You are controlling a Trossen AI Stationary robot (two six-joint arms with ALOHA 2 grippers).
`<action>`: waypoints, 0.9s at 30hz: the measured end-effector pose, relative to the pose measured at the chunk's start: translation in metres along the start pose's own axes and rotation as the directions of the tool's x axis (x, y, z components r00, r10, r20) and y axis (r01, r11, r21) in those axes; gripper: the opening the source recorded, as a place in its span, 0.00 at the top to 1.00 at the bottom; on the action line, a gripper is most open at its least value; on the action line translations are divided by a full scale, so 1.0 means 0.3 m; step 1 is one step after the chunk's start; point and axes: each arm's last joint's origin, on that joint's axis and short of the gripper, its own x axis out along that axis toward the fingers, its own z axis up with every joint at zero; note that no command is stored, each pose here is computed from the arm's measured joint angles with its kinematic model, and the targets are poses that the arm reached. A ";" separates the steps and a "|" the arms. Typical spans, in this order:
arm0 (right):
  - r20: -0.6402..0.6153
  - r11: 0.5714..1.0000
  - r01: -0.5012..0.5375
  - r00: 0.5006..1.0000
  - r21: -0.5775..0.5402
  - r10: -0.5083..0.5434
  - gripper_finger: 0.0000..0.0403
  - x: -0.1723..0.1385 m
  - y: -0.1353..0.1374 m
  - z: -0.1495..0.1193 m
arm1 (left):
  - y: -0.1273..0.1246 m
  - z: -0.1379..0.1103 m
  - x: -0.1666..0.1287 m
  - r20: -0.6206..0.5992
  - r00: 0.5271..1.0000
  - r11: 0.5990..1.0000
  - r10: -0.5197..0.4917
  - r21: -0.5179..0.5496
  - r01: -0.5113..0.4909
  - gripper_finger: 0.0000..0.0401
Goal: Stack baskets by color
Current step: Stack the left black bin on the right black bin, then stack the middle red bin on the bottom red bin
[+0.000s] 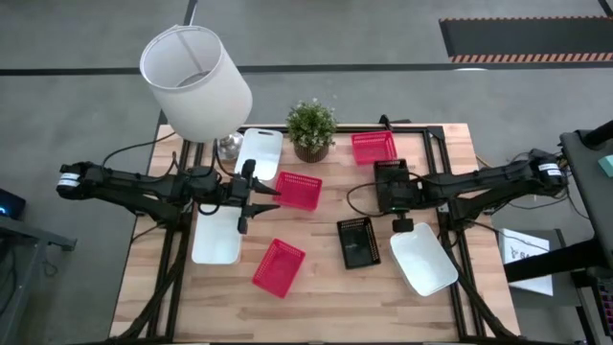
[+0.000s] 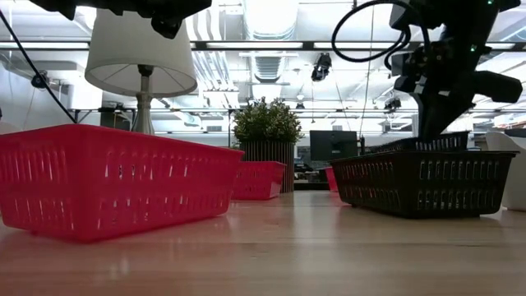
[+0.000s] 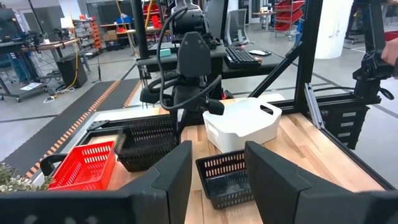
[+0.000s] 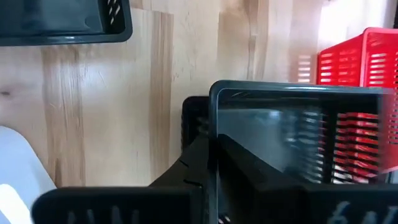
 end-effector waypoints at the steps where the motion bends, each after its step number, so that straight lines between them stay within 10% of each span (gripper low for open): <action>1: -0.004 1.000 0.000 1.000 0.000 0.000 0.91 0.002 0.001 0.001 | 0.000 0.000 0.000 0.000 1.000 1.000 0.000 0.000 0.000 0.67; 13: 0.023 0.996 0.024 0.999 0.086 -0.027 0.72 -0.045 -0.019 0.027 | 0.000 0.000 0.000 0.000 1.000 1.000 0.000 0.000 0.000 0.67; 21: 0.203 0.952 -0.024 0.978 0.304 -0.040 0.81 -0.145 -0.047 0.117 | -0.002 -0.015 0.013 -0.023 1.000 1.000 -0.003 -0.008 0.002 0.67; 27: 0.441 0.971 -0.068 0.897 0.230 -0.041 0.90 -0.170 -0.012 0.192 | -0.004 -0.038 0.041 -0.057 0.998 1.000 -0.006 -0.015 0.005 0.67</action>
